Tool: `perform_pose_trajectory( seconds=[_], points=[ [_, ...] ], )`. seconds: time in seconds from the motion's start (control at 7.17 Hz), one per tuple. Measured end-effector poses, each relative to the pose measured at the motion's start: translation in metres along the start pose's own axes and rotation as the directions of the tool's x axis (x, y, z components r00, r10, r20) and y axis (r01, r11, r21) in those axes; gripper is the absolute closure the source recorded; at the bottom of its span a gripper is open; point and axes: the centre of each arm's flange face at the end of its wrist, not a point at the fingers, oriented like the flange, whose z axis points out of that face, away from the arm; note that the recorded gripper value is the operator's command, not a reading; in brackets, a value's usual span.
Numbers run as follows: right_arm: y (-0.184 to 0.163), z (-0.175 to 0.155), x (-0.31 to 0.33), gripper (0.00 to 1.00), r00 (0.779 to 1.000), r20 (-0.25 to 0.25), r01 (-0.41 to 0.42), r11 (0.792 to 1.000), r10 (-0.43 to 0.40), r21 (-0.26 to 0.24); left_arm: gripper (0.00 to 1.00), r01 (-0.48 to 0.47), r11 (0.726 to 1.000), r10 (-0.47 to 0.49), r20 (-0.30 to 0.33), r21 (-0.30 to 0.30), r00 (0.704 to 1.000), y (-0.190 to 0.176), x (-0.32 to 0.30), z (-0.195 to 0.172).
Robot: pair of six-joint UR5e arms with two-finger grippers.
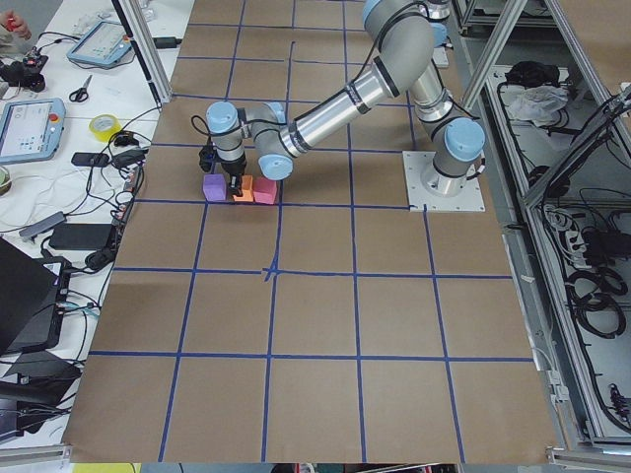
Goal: Arrange blocks in a line
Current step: 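Lower and nudge the orange cube into line with the left gripper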
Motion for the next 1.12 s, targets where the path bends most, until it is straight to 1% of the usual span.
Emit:
perform_pose_trajectory(
  seconds=[0.14, 0.28, 0.56, 0.7, 0.98, 1.12],
  points=[
    [0.001, -0.001, 0.0, 0.0, 1.0, 0.0, 0.0, 1.0, 0.0, 0.0, 0.15, 0.003, 1.0, -0.003, 0.002, 0.004, 1.0, 0.0, -0.001, 0.0],
    [0.001, -0.001, 0.0, 0.0, 1.0, 0.0, 0.0, 1.0, 0.0, -0.001, 0.11, 0.012, 1.0, -0.012, 0.005, 0.011, 1.0, 0.0, -0.002, -0.001],
    [0.001, -0.001, 0.0, 0.0, 1.0, 0.001, -0.002, 1.0, 0.002, -0.001, 0.08, 0.036, 0.999, -0.036, 0.006, 0.017, 0.999, 0.0, -0.003, -0.002],
    [0.001, -0.001, 0.0, 0.0, 1.0, 0.001, -0.001, 1.0, 0.001, -0.002, 0.03, 0.039, 0.999, -0.039, 0.006, 0.022, 0.999, 0.0, -0.003, -0.006],
    [0.0, 0.0, 0.001, 0.0, 1.0, 0.0, -0.001, 1.0, 0.001, -0.003, 0.0, 0.027, 0.999, -0.027, 0.011, 0.03, 1.0, 0.002, 0.003, -0.022],
    [0.001, 0.0, 0.0, 0.0, 1.0, 0.0, 0.0, 1.0, 0.0, -0.003, 0.0, 0.013, 1.0, -0.014, 0.009, 0.024, 1.0, 0.004, 0.012, -0.038]
  ],
)
